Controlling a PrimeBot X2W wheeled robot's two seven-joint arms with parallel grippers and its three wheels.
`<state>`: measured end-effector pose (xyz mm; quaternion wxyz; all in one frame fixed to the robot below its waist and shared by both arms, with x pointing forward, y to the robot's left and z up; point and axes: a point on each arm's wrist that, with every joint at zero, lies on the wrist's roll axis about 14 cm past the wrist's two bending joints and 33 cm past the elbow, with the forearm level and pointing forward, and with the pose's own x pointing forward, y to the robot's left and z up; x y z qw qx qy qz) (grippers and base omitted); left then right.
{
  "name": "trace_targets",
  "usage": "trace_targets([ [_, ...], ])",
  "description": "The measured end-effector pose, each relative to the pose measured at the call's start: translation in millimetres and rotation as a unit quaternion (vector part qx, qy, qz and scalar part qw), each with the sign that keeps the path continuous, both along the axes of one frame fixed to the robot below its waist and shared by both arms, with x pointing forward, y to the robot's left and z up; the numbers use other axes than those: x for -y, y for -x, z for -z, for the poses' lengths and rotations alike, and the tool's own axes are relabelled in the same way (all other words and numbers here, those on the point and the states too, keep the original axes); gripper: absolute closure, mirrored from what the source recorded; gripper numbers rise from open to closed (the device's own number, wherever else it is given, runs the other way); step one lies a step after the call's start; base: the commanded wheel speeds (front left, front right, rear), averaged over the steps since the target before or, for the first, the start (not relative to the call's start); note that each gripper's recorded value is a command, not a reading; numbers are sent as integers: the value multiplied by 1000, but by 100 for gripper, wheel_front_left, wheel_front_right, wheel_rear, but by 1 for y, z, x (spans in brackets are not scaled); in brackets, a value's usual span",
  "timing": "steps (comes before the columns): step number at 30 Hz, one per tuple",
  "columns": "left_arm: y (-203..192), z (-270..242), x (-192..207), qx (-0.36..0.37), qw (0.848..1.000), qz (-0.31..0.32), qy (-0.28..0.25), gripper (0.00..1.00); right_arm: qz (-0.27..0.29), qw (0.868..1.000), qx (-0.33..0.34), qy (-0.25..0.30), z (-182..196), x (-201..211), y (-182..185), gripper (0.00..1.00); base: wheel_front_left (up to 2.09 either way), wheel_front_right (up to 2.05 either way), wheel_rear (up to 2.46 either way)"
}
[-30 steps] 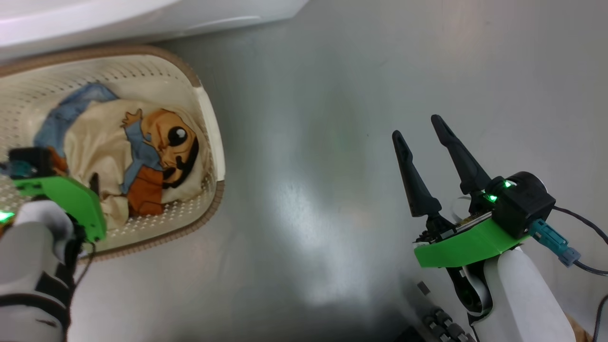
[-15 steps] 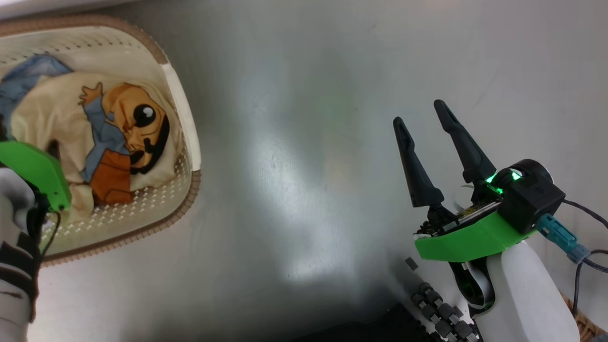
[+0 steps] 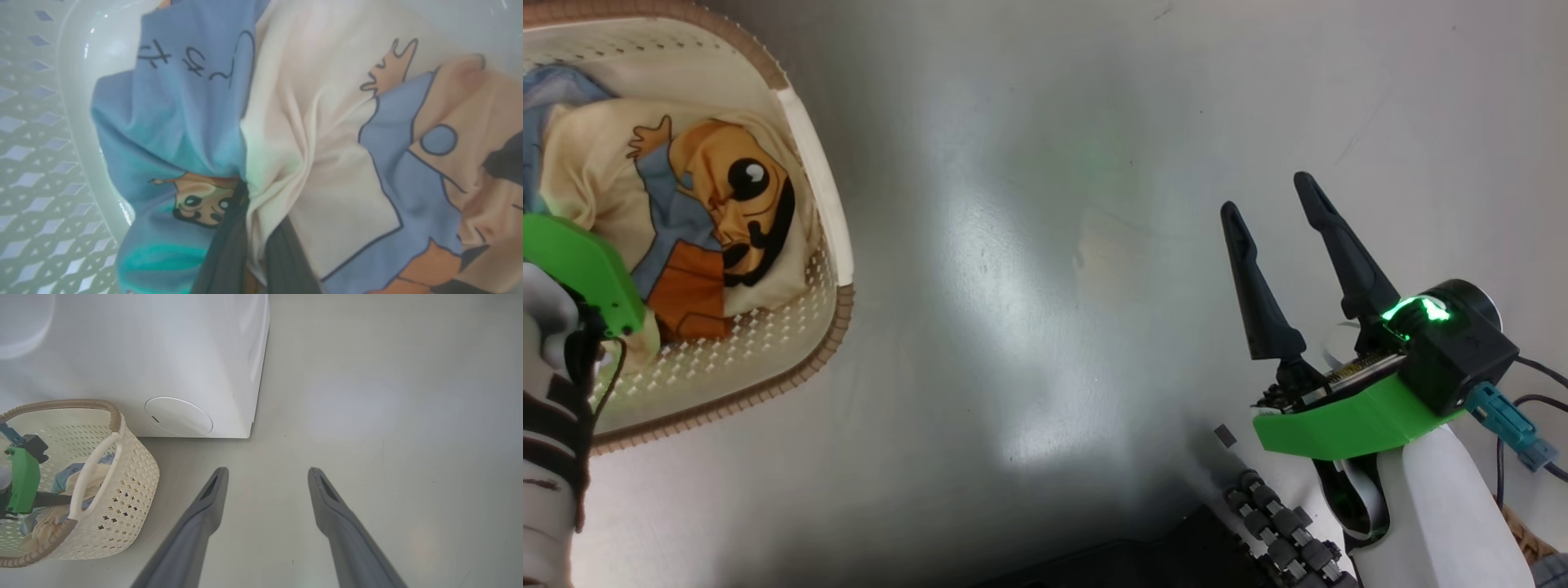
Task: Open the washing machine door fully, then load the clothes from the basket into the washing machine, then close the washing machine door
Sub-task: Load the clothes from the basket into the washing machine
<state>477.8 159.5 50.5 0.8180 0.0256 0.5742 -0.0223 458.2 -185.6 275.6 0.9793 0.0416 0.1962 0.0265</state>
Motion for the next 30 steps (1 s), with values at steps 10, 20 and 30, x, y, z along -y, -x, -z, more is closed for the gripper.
trace_targets([
  [10, -7, -21, 9, 43, 998, -29, 21, 100, -1, 1000, 9, -5, -5, -3, -3, 0, 0, 0, 0],
  [20, 2, -68, 2, 106, 992, -64, 40, 100, -8, 999, 45, -20, -36, -15, -14, 0, 0, 0, 0],
  [30, 4, -129, 0, 176, 978, -97, 57, 100, -11, 996, 80, -31, -75, -22, -10, 0, 0, 0, 0],
])
